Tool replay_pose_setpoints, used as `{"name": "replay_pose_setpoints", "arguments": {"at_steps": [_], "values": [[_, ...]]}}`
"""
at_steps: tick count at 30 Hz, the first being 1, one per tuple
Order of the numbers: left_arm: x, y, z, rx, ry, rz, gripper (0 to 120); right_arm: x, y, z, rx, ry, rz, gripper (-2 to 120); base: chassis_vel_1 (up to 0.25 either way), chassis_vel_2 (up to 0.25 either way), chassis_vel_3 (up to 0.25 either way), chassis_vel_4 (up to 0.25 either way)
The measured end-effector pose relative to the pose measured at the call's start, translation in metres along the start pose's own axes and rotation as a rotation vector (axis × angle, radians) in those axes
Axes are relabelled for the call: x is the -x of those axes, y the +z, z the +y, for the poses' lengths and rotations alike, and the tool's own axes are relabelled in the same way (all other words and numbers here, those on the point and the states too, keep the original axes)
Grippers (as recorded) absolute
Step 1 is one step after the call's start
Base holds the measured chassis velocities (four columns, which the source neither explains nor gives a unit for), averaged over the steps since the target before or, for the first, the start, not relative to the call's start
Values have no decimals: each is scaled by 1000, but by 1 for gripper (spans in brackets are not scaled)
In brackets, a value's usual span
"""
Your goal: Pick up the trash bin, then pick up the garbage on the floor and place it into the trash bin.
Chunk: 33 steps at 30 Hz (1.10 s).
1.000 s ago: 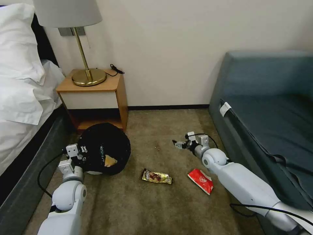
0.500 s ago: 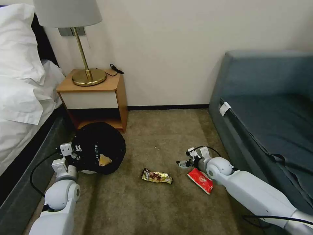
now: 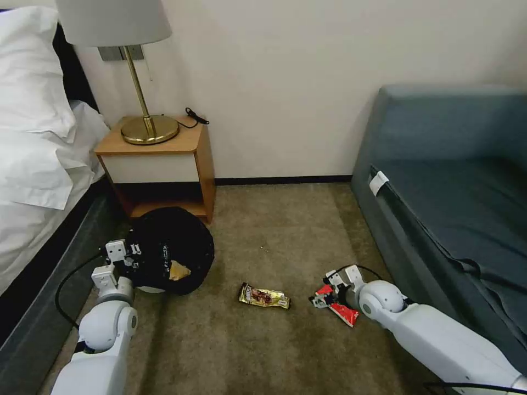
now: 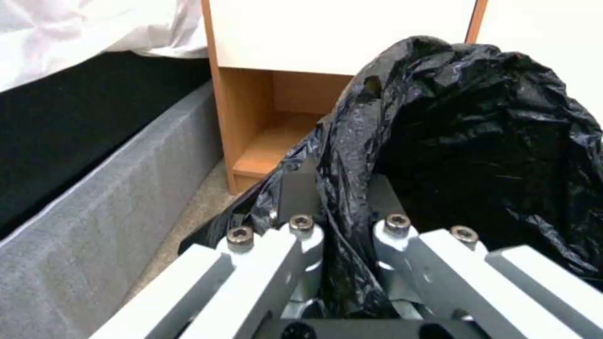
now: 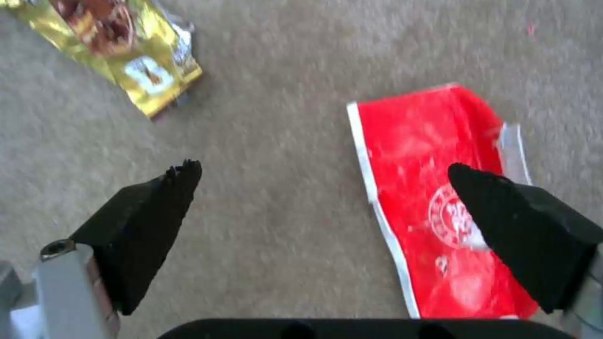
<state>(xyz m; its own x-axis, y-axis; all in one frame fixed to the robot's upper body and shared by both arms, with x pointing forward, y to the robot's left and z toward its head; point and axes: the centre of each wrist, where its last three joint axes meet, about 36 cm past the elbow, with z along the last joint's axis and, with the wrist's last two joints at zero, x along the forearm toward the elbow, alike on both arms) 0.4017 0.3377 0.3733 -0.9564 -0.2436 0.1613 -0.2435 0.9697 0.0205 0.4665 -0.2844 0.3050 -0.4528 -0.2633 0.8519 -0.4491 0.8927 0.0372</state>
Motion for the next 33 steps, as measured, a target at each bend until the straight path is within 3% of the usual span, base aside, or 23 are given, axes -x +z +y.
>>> {"name": "replay_pose_setpoints", "arguments": {"at_steps": [11,33], "values": [[-1,5,-1,-6,3,11,4,17,13,-10,-9,37,21,100,0,0,0,0],[-7,8,-4,-24,12,15,4,53,28,-62,-28,120,29,100,0,0,0,0]]}}
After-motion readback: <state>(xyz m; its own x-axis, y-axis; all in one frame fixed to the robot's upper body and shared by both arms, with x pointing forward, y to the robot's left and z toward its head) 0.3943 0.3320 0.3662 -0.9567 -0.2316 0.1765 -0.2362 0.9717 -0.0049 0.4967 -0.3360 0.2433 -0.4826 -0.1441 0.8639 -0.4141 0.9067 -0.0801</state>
